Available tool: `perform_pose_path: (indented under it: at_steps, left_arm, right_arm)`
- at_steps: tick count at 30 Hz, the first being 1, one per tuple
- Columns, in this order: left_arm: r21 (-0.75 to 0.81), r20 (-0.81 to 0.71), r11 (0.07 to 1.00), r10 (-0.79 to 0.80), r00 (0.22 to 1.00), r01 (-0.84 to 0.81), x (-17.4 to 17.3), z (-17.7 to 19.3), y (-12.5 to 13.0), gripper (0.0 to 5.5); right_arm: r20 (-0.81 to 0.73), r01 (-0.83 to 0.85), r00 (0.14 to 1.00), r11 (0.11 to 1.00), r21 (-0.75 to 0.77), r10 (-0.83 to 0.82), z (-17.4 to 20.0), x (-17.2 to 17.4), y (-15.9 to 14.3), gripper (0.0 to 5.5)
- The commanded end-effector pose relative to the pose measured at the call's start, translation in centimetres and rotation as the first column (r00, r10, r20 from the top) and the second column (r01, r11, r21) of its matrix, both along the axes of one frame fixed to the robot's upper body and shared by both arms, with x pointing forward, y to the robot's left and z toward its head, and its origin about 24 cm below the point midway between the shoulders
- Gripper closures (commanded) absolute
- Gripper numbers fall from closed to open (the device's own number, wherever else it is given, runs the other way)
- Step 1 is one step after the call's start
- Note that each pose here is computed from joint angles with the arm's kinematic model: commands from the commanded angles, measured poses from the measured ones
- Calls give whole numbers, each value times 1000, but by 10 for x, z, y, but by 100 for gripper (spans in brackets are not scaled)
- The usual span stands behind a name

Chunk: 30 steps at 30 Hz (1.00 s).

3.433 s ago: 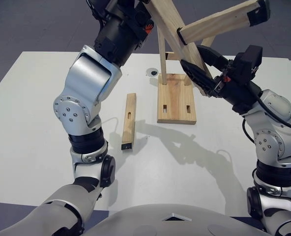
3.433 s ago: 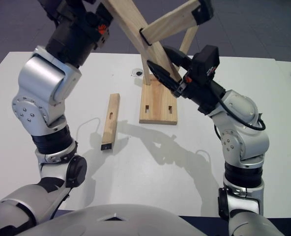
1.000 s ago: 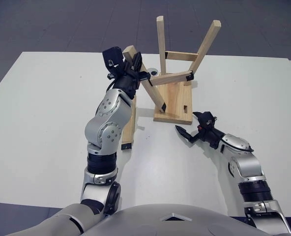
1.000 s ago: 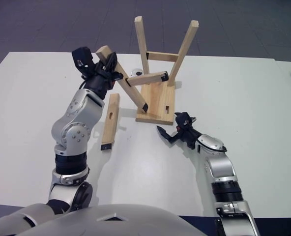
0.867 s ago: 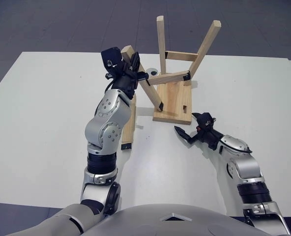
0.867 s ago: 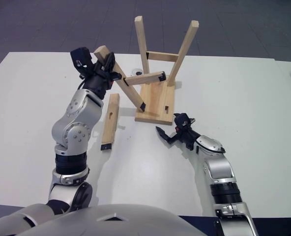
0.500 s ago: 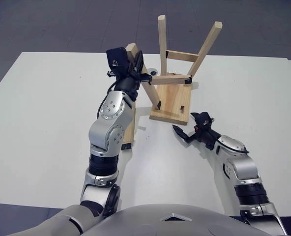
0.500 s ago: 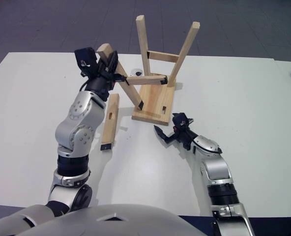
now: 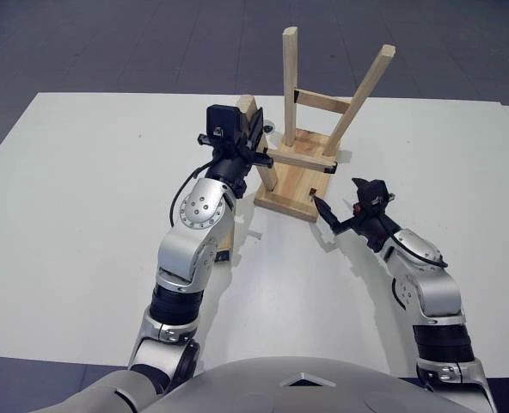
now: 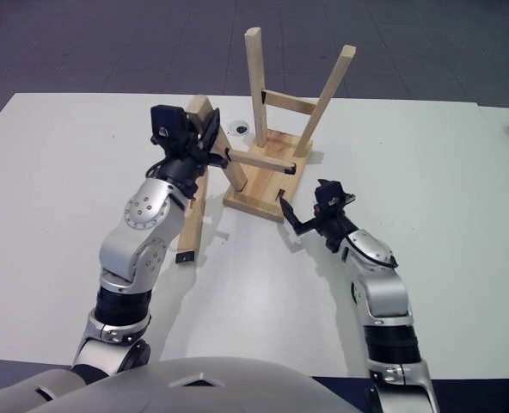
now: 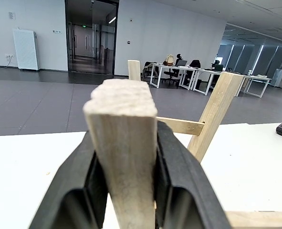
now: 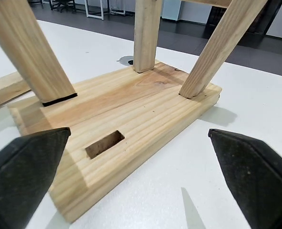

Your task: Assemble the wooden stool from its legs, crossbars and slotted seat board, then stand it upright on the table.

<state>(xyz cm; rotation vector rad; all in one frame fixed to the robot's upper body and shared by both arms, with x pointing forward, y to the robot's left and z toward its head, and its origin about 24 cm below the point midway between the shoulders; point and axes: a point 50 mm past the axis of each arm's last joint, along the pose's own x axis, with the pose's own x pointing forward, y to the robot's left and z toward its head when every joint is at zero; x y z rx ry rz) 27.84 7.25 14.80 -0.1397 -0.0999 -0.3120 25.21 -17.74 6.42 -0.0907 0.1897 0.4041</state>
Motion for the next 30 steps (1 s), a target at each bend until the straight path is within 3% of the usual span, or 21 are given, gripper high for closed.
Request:
perform_pose_path:
  at_steps: [1,7,8,18,21,25,28,30]
  left_arm:
    - [191,-384,981,105,917,-33,-1,-79,14,447]
    - [184,-462,983,81,883,6,-1,-91,13,447]
    - [170,-459,986,75,885,5,1,-89,12,410]
    - [3,-376,1000,5,927,-5,12,-58,1,243]
    - [-129,-260,992,-26,965,-8,17,-32,0,201]
    - [-292,44,953,-75,996,84,11,34,6,139]
    - [-357,240,928,-16,971,104,0,87,37,84]
    - [-252,263,967,26,964,43,-2,98,64,52]
  right_arm:
    - [-1,84,996,996,-35,-84,-1,17,7,10]
    - [-30,211,976,969,-126,-216,-12,39,13,10]
    - [-30,208,976,969,-137,-213,-13,40,15,10]
    - [-36,193,979,966,-171,-202,-18,43,14,10]
    - [-45,180,980,965,-191,-191,-22,43,14,10]
    - [-58,169,981,965,-202,-183,-26,41,13,10]
    - [-63,173,980,964,-200,-189,-28,36,9,10]
    - [-62,186,978,963,-195,-201,-28,32,5,10]
